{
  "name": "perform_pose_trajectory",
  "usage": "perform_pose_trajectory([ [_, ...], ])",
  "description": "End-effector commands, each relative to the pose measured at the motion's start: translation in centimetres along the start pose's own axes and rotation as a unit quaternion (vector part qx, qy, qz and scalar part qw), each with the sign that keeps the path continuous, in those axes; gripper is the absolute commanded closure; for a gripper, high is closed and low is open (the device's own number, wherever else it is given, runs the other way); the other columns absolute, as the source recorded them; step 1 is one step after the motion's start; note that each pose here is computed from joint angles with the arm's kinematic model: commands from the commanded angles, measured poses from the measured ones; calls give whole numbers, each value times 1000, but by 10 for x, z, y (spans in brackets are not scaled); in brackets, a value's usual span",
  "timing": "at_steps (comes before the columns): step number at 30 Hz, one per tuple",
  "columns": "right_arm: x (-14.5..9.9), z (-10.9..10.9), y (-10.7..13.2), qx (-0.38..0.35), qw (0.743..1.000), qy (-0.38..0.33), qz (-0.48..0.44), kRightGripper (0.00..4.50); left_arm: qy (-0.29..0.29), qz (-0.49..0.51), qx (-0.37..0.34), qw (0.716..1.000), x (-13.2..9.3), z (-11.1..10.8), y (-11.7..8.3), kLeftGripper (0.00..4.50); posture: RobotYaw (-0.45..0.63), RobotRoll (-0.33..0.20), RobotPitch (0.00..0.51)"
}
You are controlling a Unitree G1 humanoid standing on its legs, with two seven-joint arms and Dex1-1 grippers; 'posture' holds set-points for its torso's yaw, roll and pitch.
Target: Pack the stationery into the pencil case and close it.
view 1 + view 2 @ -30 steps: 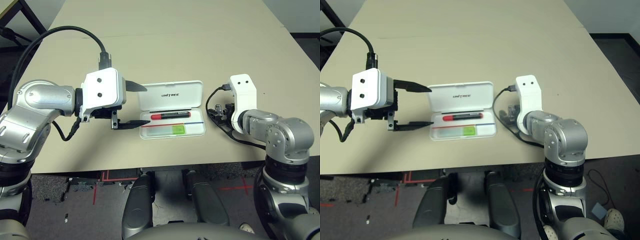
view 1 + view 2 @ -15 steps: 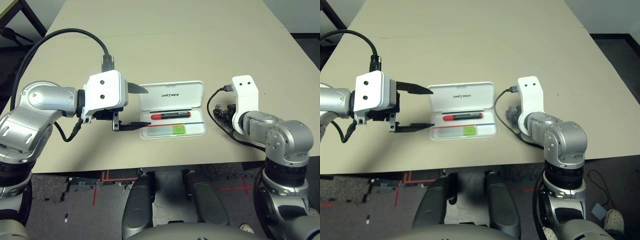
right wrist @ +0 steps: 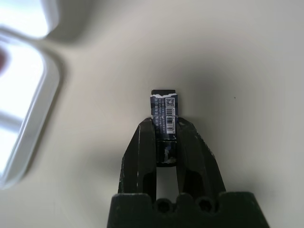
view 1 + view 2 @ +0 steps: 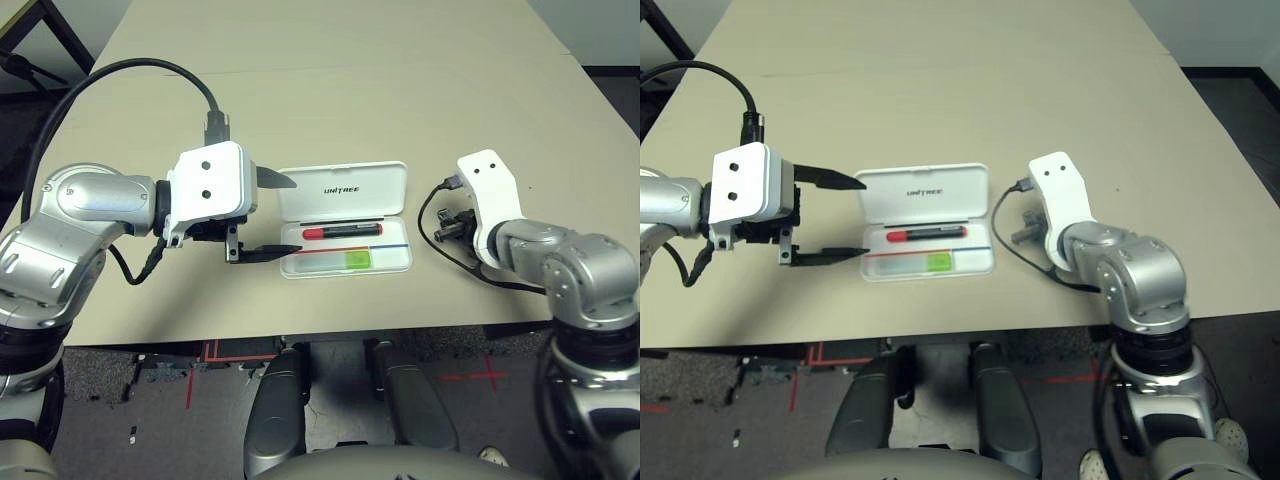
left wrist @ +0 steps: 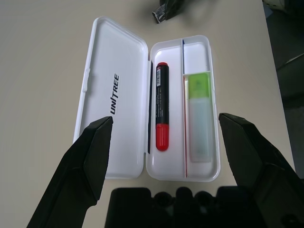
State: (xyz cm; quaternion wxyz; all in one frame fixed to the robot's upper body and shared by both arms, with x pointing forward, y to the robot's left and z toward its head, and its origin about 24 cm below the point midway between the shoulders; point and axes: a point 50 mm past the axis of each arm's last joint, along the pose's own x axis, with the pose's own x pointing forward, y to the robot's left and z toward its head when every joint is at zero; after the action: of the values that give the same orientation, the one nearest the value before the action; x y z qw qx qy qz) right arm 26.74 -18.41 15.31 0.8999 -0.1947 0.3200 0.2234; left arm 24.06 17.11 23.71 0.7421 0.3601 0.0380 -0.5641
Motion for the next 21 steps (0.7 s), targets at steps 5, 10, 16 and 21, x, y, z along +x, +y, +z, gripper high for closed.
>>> perform_pose_trajectory([
  [5, -18, 8, -25, -125, 985, -25, 113, 4209, 10, -14, 2, 1000, 1, -1, -5, 0, 10, 0, 228],
  [10, -32, 21, -43, -219, 957, -52, 182, 4209, 29, -17, 5, 999, -2, -4, -6, 0, 13, 0, 226],
  [16, -33, 40, -46, -284, 927, -69, 234, 4209, 57, -29, 8, 998, -5, -8, -8, 0, 26, 0, 224],
  [21, -28, 51, -36, -320, 898, -79, 291, 4209, 70, -36, 7, 997, -7, -11, -11, 0, 38, 0, 222],
])
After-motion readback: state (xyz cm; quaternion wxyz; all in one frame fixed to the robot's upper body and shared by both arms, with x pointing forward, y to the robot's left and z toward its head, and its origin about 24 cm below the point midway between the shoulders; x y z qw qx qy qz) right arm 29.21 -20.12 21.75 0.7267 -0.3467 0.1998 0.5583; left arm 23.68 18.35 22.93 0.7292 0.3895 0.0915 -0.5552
